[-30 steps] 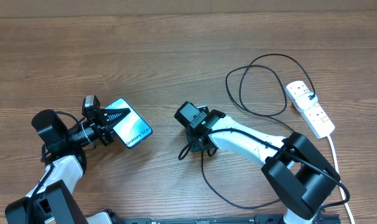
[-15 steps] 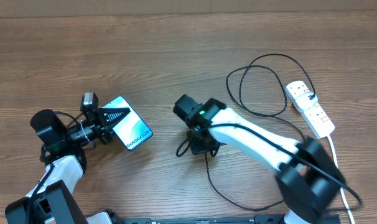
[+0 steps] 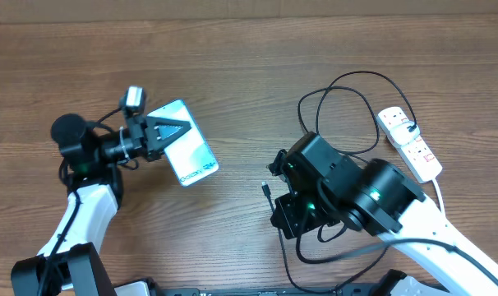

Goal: Plug charger to phone and switch on socket
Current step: 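Bring the plug toward the phone's bottom port held by left gripper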

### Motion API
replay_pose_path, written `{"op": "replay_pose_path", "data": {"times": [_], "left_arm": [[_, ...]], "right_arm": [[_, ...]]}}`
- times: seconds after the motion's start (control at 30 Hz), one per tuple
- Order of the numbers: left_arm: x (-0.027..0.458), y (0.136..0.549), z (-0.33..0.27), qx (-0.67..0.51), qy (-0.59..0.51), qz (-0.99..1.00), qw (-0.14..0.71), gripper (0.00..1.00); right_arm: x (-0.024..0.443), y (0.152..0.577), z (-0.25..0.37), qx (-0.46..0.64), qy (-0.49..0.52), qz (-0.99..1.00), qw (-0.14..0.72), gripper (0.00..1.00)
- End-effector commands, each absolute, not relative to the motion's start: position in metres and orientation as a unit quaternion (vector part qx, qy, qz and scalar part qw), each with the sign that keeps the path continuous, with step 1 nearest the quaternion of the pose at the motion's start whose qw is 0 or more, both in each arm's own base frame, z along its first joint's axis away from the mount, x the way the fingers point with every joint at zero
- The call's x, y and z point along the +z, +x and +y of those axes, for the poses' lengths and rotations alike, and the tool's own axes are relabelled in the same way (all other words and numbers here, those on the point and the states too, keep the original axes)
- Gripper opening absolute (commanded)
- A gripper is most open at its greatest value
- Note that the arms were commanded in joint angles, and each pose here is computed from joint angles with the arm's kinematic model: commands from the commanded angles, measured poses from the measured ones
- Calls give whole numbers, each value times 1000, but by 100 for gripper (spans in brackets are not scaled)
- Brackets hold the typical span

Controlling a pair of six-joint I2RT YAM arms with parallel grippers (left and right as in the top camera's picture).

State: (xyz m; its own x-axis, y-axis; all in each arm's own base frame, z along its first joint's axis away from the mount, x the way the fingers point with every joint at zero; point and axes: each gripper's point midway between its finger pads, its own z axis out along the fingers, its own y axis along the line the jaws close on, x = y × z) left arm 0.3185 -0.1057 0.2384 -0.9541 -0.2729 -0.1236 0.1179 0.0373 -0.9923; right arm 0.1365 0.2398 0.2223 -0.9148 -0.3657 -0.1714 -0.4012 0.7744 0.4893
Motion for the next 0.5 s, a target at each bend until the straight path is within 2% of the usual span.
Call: {"op": "replay_pose_path", "data": {"times": [0.0,0.2,0.47], "left_arm": [[253,323,-127,-689,-17,707,158,4],[253,322,-140,-690,-11,707,154,4],[251,325,-141,-688,-18,708,160,4]], "right_arm": [[216,120,255,306,-209,929,15,4],[198,113,280,338,-216,916,6,4],[205,130,290,348,-219,910,51,4]]}}
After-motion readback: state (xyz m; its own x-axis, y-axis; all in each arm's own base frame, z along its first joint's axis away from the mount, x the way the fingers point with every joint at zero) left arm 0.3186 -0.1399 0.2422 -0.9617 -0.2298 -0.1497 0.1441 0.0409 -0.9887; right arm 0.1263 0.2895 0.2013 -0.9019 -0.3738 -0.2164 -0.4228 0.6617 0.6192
